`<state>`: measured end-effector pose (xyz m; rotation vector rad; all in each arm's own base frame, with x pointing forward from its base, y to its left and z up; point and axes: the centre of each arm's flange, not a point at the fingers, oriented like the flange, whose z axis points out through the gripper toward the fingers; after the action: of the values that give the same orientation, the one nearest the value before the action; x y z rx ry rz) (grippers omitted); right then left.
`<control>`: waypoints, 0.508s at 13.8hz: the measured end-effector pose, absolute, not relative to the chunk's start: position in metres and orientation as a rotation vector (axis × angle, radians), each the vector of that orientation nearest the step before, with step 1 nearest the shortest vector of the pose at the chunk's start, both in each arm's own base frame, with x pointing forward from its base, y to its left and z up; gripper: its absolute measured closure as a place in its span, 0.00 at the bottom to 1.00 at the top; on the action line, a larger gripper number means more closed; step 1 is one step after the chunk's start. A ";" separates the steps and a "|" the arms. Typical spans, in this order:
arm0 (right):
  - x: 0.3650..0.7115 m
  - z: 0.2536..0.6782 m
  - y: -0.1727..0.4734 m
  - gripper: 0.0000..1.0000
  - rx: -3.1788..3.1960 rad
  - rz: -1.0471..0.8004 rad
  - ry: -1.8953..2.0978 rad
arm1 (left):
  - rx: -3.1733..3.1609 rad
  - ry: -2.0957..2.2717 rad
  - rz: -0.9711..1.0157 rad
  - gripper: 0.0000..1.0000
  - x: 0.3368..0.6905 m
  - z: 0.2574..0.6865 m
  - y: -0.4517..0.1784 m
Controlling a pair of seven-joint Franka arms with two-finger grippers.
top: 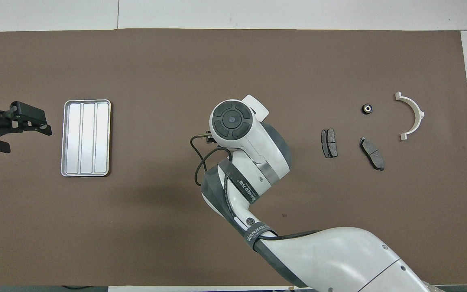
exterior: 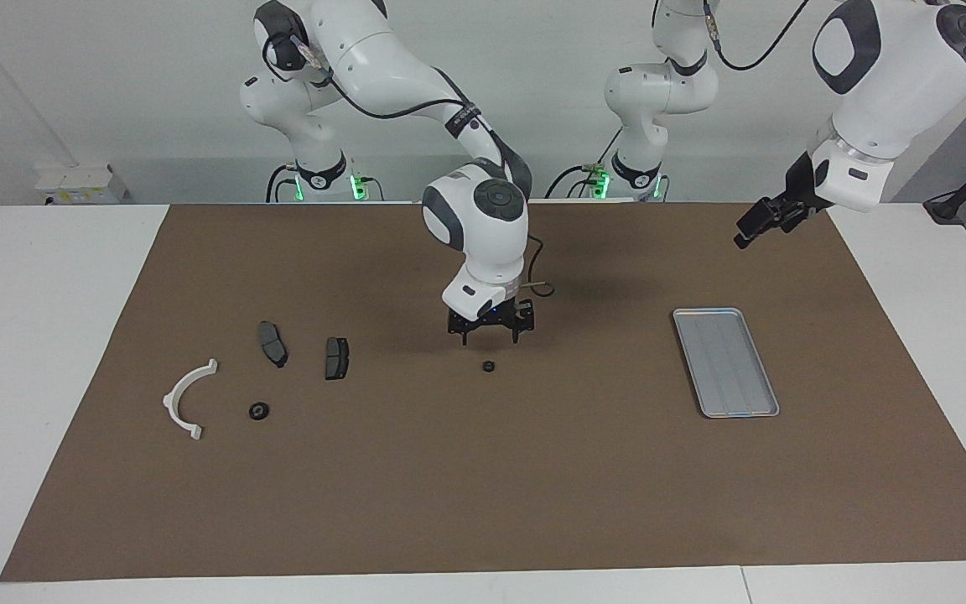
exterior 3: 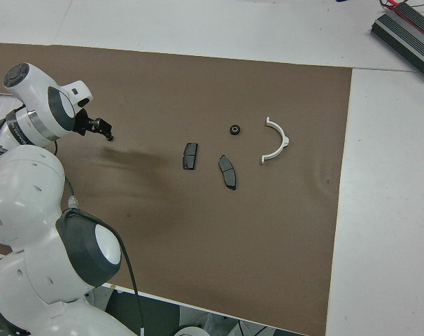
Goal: Place bearing gear from tray to pile
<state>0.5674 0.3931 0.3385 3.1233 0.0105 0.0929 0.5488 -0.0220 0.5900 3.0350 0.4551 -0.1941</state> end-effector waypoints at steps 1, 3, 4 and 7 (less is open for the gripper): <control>0.569 0.336 0.391 0.00 3.122 0.094 0.005 | 3.050 0.429 -0.178 0.00 0.550 0.590 -0.020; 0.572 0.333 0.387 0.10 3.129 0.114 -0.005 | 3.087 0.373 -0.137 0.00 0.553 0.591 -0.017; 0.573 0.331 0.384 0.10 3.132 0.123 -0.012 | 3.107 0.346 -0.120 0.00 0.554 0.591 -0.015; 0.576 0.319 0.380 0.10 3.134 0.127 -0.020 | 3.127 0.302 -0.114 0.00 0.555 0.584 -0.014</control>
<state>0.5758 0.3804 0.3186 3.1340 -0.0202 0.1266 0.5548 -0.0143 0.5838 3.1274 0.3017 -0.1141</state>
